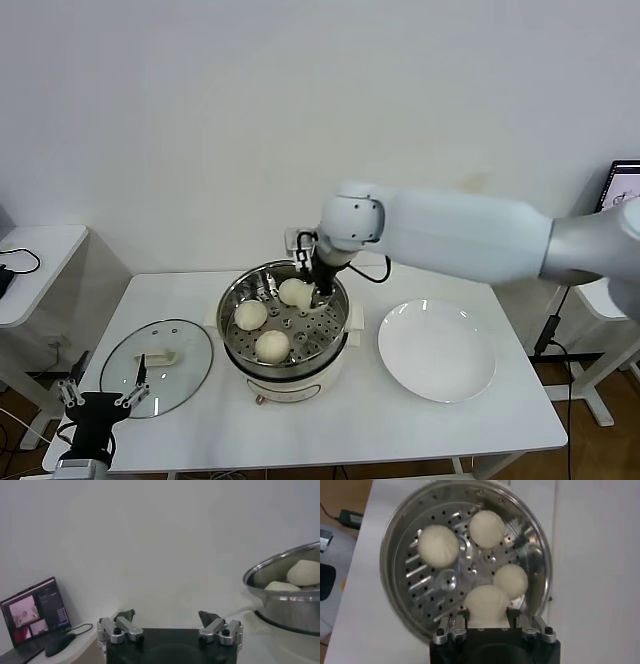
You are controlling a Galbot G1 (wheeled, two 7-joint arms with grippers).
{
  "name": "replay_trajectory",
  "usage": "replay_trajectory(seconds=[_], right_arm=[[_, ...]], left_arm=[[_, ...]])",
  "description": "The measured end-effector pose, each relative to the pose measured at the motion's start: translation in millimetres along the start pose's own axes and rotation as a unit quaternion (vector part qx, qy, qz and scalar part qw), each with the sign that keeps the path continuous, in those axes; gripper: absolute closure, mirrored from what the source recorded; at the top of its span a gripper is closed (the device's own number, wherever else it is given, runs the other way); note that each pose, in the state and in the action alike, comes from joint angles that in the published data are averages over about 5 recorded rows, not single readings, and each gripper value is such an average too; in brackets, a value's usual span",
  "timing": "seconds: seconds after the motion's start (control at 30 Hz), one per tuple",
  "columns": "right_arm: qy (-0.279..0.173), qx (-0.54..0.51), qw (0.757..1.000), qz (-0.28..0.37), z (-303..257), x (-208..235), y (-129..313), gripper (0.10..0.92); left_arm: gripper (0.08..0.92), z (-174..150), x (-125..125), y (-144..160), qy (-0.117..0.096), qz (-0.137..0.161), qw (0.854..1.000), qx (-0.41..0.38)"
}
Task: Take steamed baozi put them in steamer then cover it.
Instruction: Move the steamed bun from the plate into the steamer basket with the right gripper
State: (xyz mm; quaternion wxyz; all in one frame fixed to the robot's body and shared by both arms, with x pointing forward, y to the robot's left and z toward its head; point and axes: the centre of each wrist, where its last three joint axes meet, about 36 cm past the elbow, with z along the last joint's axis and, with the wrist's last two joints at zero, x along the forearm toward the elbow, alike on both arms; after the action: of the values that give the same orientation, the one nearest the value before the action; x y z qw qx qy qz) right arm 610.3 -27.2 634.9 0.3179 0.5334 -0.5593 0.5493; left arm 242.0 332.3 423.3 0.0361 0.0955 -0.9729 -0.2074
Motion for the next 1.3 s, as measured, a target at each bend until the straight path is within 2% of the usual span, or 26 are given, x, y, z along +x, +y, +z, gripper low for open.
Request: replay_trajectory(seconds=[0.67,0.77,1.03,1.3], right_arm=[[0.022,-0.017,1.000,-0.009,8.8,-49.7,6.7,0.505],[0.021,-0.018,1.000,-0.009,9.7,-48.6,6.5,0.447],[0.018,-0.016,1.000,-0.007,12.5,-28.7,3.2,0.230],[-0.002,-0.018,1.000,0.017,17.7,14.4,-0.1,0.200]], left_arm=[[0.177,1.1,-0.5,0.9,0.001,-0.002,1.000,0.000],[0.177,1.0,-0.7,0.9,0.001,-0.002,1.000,0.000],[0.177,-0.1,-2.5,0.7,-0.002,-0.003,1.000,0.000],[0.177,-3.9,-5.9,2.1,-0.009,-0.001,1.000,-0.001]])
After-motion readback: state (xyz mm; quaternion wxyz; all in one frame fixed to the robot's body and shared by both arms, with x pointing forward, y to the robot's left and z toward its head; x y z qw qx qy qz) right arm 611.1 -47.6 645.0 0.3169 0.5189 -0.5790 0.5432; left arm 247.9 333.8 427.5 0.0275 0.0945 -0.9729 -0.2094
